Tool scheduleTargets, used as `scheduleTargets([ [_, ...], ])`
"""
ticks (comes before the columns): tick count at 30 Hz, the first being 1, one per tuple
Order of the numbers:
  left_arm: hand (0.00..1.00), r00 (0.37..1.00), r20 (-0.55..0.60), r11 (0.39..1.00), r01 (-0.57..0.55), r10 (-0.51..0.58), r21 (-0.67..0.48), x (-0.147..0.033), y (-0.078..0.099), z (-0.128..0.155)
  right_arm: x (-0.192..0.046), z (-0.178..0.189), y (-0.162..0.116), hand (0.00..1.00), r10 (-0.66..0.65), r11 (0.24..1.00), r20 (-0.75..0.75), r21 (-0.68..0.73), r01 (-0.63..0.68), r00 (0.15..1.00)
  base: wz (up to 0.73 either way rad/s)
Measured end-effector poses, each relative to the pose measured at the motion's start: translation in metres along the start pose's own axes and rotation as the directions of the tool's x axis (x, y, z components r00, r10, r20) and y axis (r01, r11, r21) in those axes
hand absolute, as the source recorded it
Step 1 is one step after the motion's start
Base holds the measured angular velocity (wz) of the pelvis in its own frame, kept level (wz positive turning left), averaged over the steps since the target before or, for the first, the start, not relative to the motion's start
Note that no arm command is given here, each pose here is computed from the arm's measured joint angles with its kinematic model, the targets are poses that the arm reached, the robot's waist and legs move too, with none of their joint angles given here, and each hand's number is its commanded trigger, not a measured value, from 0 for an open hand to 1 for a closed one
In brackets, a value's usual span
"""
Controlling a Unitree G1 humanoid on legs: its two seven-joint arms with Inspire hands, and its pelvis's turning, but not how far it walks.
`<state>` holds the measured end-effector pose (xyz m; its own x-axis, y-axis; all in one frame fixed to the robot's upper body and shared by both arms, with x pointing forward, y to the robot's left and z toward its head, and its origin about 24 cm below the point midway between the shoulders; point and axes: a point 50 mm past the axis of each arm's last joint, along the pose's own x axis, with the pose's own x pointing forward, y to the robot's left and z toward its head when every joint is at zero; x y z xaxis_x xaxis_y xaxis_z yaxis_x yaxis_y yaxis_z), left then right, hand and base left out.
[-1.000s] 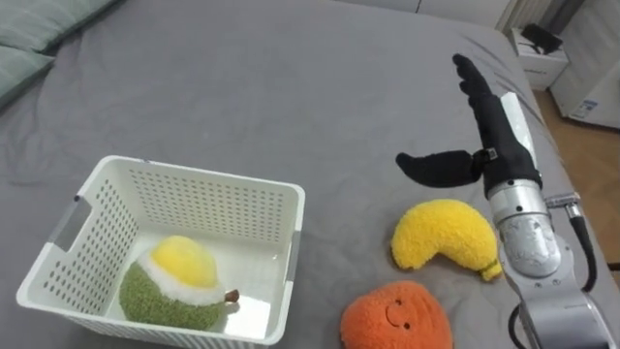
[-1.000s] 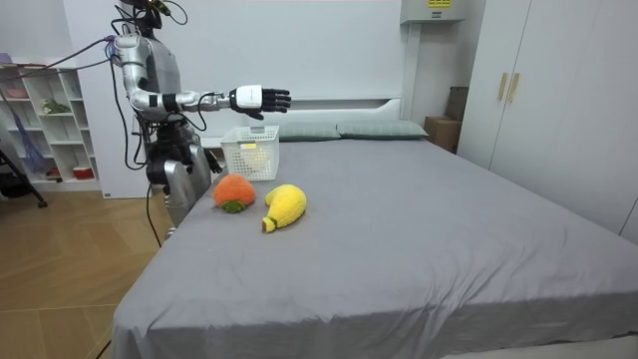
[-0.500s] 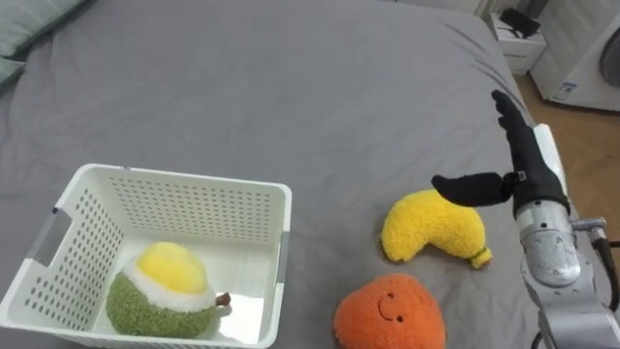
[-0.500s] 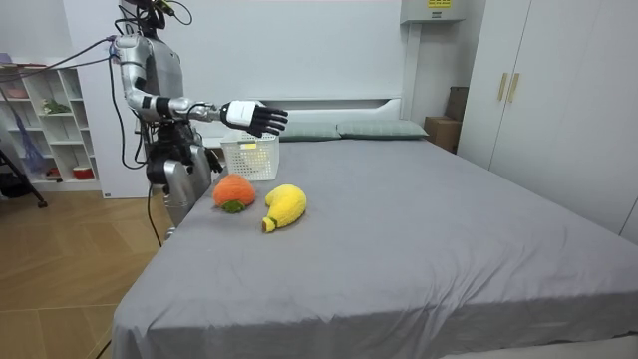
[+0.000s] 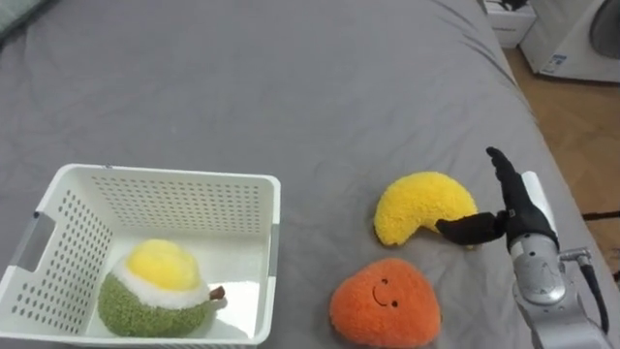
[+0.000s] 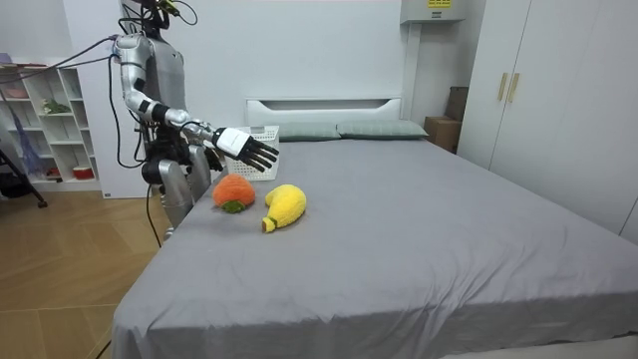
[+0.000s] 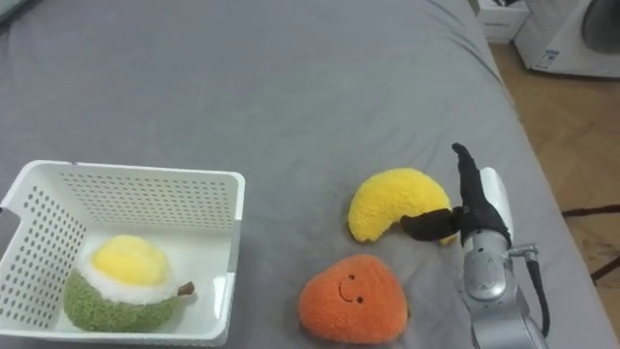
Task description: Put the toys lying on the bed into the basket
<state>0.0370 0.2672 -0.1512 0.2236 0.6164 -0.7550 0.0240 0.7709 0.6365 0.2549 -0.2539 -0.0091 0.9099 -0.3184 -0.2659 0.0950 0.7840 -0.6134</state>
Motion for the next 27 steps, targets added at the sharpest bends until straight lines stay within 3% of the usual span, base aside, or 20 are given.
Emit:
scheduleTargets([
  [6,0.00,1.000,0.025,1.000,0.002,-0.001,-0.020,0.003,0.003,0.014,0.023,0.008,-0.009,0.00,-0.036,0.999,-0.025,-0.025,0.035,0.999,0.03],
  [27,0.00,0.994,0.107,0.999,0.025,-0.022,-0.027,0.005,0.005,0.036,0.042,-0.013,-0.015,0.00,-0.024,0.994,-0.150,-0.106,0.008,0.988,0.05],
])
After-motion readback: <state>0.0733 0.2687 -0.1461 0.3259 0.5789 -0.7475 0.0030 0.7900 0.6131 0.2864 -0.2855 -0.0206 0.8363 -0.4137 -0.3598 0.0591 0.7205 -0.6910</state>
